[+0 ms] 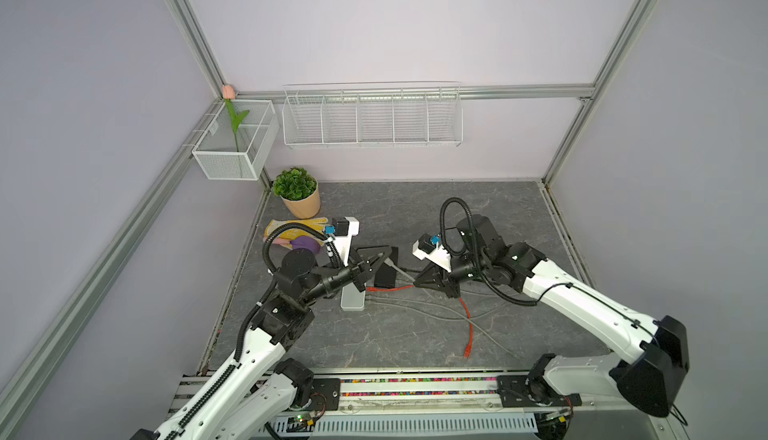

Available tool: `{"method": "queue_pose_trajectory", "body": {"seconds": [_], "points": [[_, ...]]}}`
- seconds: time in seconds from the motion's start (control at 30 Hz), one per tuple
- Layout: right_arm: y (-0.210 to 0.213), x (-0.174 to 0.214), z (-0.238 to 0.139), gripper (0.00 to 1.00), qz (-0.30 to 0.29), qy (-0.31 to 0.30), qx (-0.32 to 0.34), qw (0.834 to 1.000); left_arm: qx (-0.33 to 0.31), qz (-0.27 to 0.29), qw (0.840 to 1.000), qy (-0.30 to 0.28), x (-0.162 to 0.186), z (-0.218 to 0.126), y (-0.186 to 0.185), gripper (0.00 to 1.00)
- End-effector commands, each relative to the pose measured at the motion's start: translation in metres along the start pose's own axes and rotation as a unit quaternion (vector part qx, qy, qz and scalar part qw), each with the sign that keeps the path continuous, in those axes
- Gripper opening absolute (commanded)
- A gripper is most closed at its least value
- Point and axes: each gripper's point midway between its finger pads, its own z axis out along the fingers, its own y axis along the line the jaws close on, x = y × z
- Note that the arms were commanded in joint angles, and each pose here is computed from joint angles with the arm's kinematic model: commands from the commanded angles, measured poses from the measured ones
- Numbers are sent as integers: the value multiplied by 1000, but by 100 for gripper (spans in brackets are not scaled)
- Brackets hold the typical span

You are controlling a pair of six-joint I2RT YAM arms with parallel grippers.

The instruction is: Insert the plug into the switch port

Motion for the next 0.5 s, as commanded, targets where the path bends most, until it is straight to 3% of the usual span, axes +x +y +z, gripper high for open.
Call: {"method": "queue_pose_trajectory", "body": {"seconds": [0.0,0.17,0.33,0.47], "points": [[-1,-15,-2,16,-9,-11,6,1000,1,3,1000,6,3,-2,-2,0],[-1,-29,-6,37,-28,-26,38,999,-23,-2,1000,-6,-4,-10,1,0],[-5,-47,-14,39,-80,-44,141,986,-77,-19,997,-4,0,-8,22,0],[-4,-61,-15,39,-113,-54,197,972,-83,-30,996,-14,-2,-7,26,0]]}}
